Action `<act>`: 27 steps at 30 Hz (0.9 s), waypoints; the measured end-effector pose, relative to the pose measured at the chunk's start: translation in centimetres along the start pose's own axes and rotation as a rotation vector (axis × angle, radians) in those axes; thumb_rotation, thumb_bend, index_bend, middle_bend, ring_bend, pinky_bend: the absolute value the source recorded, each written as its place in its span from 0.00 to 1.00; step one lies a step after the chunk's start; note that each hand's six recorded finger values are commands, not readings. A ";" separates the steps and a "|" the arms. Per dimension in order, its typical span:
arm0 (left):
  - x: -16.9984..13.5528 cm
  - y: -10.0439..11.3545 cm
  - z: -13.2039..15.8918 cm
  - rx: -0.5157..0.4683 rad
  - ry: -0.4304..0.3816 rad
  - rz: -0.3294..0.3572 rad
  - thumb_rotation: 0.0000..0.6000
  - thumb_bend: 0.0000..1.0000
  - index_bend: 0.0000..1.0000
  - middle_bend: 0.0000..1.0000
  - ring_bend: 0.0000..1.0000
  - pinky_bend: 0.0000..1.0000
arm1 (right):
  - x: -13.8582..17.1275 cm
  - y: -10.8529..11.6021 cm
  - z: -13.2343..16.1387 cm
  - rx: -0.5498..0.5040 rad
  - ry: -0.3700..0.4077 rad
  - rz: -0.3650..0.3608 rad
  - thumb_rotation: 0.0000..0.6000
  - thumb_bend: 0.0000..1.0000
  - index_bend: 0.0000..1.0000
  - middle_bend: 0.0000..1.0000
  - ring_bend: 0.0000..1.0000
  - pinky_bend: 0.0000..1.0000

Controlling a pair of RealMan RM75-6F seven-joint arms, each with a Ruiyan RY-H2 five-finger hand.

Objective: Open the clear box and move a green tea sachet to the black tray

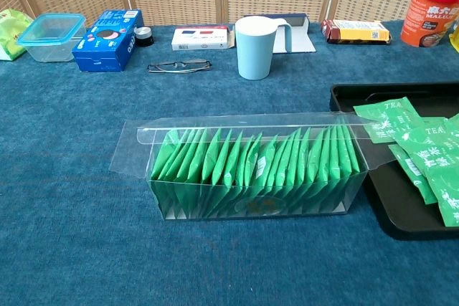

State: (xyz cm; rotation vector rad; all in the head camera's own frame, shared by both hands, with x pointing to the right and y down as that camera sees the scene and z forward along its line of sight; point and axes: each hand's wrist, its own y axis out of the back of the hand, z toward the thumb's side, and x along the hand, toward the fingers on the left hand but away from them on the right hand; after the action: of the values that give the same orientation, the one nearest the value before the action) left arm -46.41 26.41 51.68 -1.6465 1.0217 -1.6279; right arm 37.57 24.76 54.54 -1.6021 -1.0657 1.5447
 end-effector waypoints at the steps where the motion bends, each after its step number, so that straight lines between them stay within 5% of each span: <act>1: 0.0 -0.1 0.0 0.000 0.000 -0.003 1.00 0.22 0.14 0.14 0.01 0.22 | -0.1 -0.1 0.0 -0.003 0.001 0.002 1.00 0.32 0.12 0.01 0.00 0.00; 18: -0.1 -0.1 0.3 -0.010 -0.004 -0.005 1.00 0.22 0.14 0.13 0.00 0.22 | -0.5 0.0 0.3 -0.062 0.028 -0.003 1.00 0.32 0.07 0.00 0.00 0.00; 27: 0.4 -0.1 1.1 -0.018 -0.032 -0.001 1.00 0.22 0.14 0.13 0.00 0.22 | -2.0 1.2 4.6 -0.212 0.208 0.003 1.00 0.32 0.06 0.00 0.00 0.00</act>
State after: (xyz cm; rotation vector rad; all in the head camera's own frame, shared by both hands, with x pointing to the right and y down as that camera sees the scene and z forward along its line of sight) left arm -45.38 25.99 51.87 -1.6799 1.0229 -1.5915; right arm 33.24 22.11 54.00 -1.8625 -1.1403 1.2666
